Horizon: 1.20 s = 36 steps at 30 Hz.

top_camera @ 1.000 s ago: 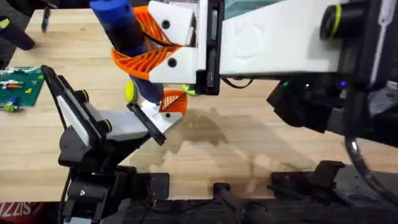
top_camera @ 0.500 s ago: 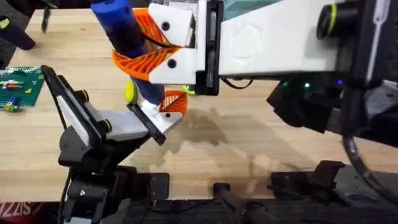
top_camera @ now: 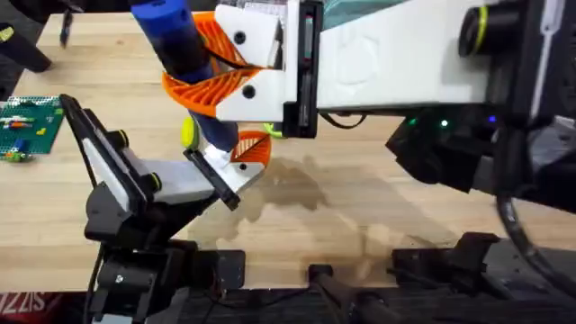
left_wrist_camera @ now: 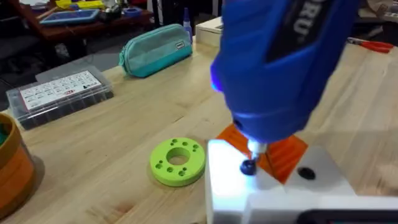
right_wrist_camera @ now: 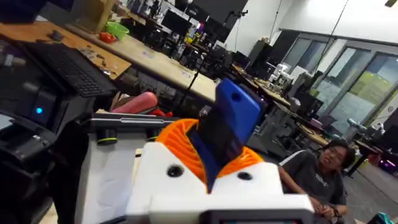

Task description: Pick up the gripper from the table and insert it into the empty holder that is missing its gripper. Then pick up a screw, insert it into the mounting hole, and use the screwdriver to tighten it. Finally, clean up the table by picking up the vegetable and placing it into the bucket.

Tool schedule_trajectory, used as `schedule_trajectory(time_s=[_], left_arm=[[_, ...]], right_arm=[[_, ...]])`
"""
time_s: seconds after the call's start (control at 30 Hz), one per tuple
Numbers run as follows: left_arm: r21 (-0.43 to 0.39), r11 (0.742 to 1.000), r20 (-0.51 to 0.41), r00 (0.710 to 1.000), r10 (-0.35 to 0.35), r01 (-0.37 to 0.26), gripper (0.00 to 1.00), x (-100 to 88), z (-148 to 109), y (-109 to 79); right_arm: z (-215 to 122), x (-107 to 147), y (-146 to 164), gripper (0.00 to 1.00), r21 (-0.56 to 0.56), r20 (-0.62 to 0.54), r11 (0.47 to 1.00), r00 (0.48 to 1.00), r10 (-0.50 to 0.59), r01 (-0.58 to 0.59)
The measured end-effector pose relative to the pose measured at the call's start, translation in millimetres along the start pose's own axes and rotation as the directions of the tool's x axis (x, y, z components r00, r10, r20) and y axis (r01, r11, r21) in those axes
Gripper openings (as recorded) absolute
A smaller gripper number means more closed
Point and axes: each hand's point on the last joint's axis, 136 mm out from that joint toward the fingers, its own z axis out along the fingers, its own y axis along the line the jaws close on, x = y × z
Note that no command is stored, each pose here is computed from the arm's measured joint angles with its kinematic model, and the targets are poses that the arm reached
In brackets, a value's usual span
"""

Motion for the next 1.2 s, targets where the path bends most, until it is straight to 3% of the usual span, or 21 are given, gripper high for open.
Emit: schedule_trajectory(time_s=[1.2], left_arm=[[0.0,1.0,0.0,1.0,0.0,0.0,0.015,0.0,0.0,0.1]], right_arm=[[2.0,4.3,-0.5,0.006,0.001,0.004,1.0,1.0,-0.003,0.003]])
